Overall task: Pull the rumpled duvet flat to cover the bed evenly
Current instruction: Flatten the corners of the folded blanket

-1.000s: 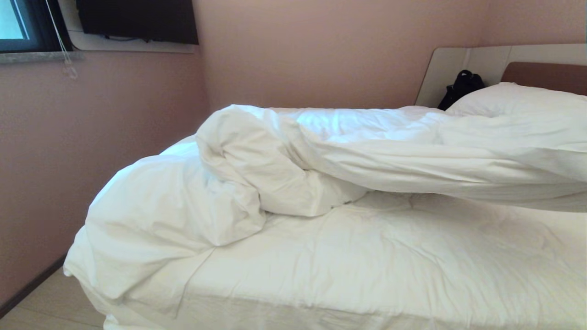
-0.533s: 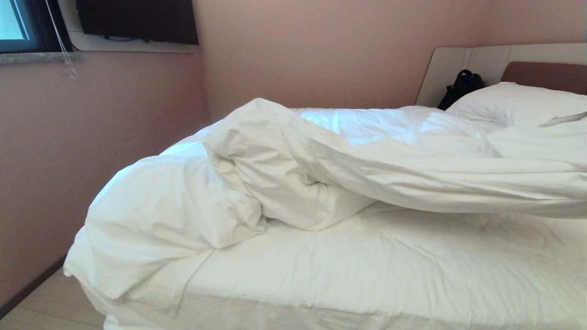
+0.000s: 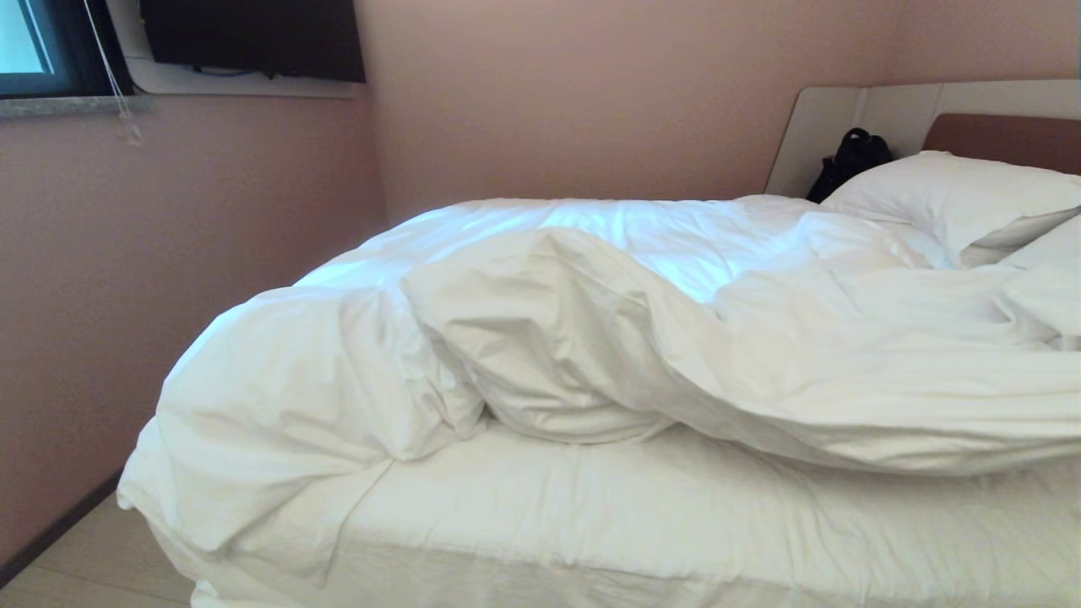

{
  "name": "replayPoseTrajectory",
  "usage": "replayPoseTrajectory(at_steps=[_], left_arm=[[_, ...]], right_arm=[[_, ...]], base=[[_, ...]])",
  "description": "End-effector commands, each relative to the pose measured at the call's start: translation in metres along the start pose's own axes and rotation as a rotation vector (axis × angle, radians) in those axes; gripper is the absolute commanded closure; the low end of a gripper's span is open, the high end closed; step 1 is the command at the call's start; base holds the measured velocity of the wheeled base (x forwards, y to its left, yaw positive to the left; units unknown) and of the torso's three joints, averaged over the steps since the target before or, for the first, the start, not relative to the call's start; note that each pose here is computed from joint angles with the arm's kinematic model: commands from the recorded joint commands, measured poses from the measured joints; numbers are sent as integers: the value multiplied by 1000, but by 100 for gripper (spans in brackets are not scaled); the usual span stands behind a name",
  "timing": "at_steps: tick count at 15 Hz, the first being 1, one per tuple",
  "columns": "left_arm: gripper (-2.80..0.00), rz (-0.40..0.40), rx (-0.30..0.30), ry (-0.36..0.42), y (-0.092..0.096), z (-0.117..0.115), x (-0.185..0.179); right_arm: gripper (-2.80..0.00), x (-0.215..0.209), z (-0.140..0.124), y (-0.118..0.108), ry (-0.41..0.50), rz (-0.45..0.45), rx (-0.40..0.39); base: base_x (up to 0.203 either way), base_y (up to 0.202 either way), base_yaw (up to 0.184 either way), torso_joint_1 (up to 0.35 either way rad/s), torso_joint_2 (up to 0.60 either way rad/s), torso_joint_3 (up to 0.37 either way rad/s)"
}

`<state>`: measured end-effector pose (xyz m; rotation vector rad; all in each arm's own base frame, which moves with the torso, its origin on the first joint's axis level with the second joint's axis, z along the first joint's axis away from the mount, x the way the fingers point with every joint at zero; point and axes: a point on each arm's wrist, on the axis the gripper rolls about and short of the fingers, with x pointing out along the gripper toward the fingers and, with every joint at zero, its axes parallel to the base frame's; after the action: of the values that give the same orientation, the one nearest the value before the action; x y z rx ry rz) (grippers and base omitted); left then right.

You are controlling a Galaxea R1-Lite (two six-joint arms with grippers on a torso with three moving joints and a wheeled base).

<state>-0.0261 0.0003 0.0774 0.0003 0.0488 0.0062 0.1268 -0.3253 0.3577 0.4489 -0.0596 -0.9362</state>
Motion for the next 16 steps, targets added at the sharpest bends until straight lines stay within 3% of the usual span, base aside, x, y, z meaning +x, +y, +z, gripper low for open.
replayPoseTrajectory(at_steps=[1, 6, 15, 16], left_arm=[[0, 0, 0, 2, 0, 0, 0], [0, 1, 0, 2, 0, 0, 0], [0, 0, 0, 0, 0, 0, 0], [0, 0, 0, 1, 0, 0, 0]], right_arm=[[0, 24, -11, -29, 92, -59, 44], [0, 34, -19, -49, 130, -85, 67], [0, 41, -35, -56, 193, -82, 71], [-280, 40, -36, -56, 202, -80, 65]], base=[[0, 0, 0, 0, 0, 0], [0, 0, 0, 0, 0, 0], [0, 0, 0, 0, 0, 0], [0, 0, 0, 0, 0, 0]])
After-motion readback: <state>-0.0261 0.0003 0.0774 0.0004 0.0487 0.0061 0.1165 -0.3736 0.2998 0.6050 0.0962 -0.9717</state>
